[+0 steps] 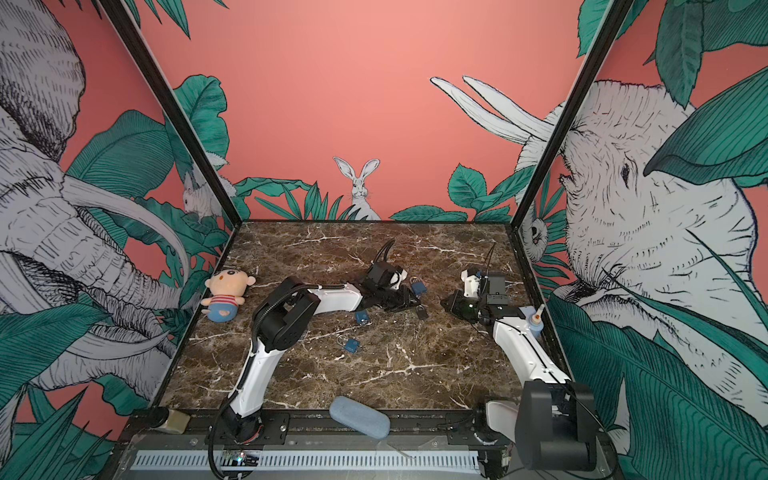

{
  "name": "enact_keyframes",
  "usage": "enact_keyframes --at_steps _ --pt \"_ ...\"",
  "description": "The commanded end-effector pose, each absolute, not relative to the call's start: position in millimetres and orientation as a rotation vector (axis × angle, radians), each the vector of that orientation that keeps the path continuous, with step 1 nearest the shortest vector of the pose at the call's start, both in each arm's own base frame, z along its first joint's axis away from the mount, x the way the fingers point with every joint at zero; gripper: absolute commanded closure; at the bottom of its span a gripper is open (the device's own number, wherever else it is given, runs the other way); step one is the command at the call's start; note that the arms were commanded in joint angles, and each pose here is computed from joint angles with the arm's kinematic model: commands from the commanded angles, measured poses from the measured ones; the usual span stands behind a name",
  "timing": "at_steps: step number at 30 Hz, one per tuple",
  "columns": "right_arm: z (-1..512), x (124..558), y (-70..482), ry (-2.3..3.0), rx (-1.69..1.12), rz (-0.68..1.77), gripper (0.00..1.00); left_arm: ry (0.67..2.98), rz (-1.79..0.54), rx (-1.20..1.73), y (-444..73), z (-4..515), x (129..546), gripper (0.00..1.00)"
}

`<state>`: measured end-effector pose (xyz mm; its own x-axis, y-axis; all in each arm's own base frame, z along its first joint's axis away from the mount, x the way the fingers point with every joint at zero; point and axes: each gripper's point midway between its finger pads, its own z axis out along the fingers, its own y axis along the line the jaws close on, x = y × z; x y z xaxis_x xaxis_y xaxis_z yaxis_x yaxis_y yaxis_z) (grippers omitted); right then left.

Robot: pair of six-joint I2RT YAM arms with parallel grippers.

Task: Lock with the key

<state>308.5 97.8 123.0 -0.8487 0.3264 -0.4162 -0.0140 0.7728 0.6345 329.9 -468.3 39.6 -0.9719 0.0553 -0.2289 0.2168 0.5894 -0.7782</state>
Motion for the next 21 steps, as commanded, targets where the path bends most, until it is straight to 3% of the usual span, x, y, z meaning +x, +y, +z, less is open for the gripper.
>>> enact_keyframes --at_steps 1,21 --pt "125 319 97 2.451 0.182 0.788 1.00 2.575 -1.256 0.240 -454 82 338 0.67" --pt "60 344 120 2.575 0.140 0.629 1.00 2.345 -1.222 0.273 -390 166 338 0.72"
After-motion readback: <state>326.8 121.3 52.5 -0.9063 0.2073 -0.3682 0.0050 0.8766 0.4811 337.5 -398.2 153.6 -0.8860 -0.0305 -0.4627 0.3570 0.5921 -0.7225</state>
